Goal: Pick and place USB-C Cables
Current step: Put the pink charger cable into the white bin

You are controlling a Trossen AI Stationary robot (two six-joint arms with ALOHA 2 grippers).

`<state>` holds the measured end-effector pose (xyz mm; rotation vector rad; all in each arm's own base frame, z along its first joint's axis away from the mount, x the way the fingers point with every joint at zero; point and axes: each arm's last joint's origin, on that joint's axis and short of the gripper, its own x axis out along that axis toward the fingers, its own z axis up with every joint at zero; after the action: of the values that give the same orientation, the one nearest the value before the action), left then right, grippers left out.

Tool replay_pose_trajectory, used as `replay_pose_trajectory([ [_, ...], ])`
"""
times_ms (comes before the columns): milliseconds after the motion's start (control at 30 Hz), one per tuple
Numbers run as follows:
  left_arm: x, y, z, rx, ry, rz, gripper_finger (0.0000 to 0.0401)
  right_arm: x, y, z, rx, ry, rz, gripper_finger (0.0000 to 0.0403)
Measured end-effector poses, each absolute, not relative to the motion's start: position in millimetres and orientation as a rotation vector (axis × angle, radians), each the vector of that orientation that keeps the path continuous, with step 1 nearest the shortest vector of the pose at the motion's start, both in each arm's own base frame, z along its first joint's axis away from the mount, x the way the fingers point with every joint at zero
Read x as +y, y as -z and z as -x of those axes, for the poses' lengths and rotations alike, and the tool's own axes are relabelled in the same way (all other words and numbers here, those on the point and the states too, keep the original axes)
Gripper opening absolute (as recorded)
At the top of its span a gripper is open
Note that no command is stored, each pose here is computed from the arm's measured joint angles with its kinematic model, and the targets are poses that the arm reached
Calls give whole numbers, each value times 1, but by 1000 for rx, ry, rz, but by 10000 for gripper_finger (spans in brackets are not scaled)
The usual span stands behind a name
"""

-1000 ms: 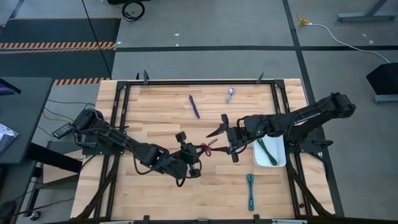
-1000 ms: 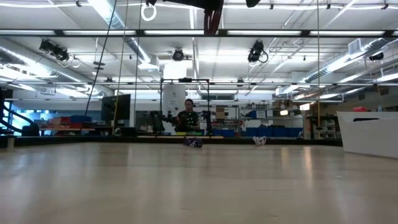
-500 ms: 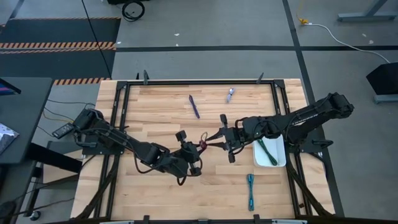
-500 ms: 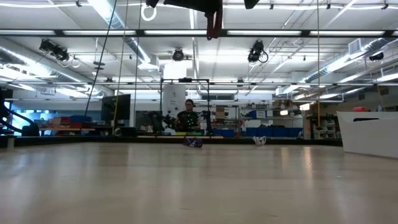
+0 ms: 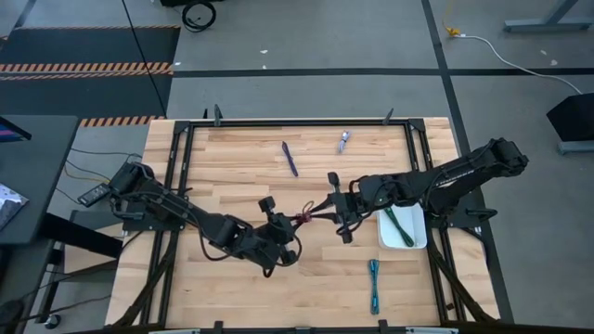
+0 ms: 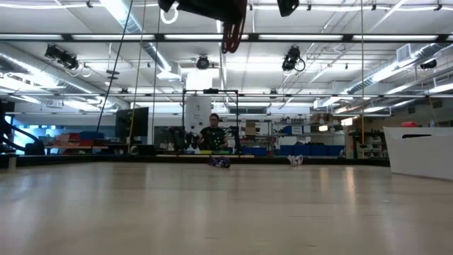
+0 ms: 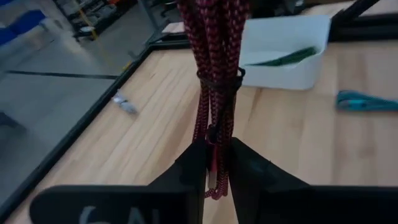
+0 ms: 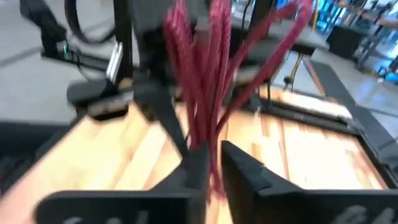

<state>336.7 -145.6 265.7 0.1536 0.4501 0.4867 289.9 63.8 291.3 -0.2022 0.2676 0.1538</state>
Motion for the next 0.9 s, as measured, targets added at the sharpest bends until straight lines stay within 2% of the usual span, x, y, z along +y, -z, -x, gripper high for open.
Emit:
replay_pose_trajectory([
  [233, -147, -266, -333, 429, -560, -178, 55, 63, -281, -287, 380, -144, 147, 197],
  [367, -147, -266, -333, 432, -553, -174, 56, 61, -286, -289, 326, -50, 131, 279],
  [500, -145, -266, -335, 437, -541, -161, 56, 61, -297, -292, 213, -15, 103, 339],
  [667, -145, -267, -335, 428, -542, -152, 56, 62, -306, -294, 118, -35, 80, 378],
  [900, -144, -268, -337, 419, -543, -143, 57, 66, -295, -304, 129, -96, 52, 379],
])
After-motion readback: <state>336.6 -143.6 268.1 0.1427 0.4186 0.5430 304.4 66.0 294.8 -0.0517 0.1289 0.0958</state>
